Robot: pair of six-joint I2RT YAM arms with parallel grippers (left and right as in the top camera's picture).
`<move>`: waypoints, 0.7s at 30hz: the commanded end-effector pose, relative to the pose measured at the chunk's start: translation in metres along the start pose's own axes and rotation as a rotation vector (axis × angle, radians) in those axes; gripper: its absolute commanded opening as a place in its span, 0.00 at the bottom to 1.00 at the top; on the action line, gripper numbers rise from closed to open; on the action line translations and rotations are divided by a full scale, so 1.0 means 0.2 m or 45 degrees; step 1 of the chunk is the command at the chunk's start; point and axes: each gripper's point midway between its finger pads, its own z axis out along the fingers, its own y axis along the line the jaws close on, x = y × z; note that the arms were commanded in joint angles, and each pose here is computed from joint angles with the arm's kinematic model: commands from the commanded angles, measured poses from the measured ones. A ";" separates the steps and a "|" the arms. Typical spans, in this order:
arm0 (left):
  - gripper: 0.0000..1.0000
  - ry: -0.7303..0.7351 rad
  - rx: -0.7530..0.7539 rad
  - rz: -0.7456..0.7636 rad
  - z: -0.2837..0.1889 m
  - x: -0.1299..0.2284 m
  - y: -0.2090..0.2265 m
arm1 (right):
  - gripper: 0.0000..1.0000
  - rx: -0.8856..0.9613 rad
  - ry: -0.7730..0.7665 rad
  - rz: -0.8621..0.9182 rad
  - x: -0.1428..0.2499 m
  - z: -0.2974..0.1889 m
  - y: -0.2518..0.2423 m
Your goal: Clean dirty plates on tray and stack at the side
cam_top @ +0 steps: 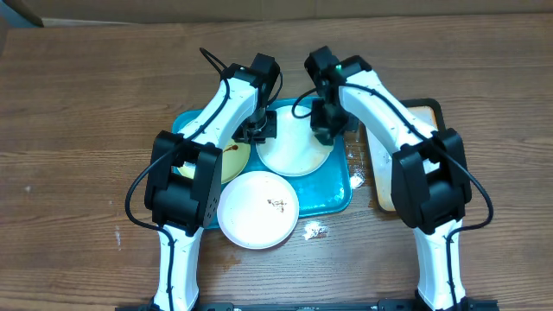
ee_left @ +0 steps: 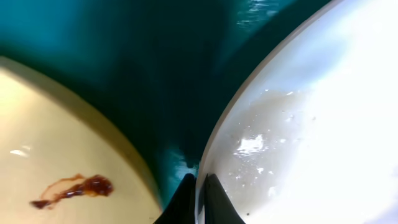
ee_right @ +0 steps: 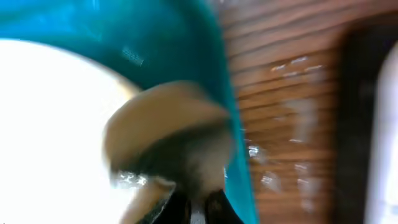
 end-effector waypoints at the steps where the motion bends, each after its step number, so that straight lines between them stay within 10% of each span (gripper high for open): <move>1: 0.04 -0.022 -0.118 -0.053 0.02 -0.04 0.11 | 0.04 0.023 -0.205 0.028 -0.16 -0.28 -0.08; 21: 0.04 -0.199 -0.061 -0.066 -0.33 -0.24 0.05 | 0.04 0.046 -0.177 -0.007 -0.14 -0.37 -0.11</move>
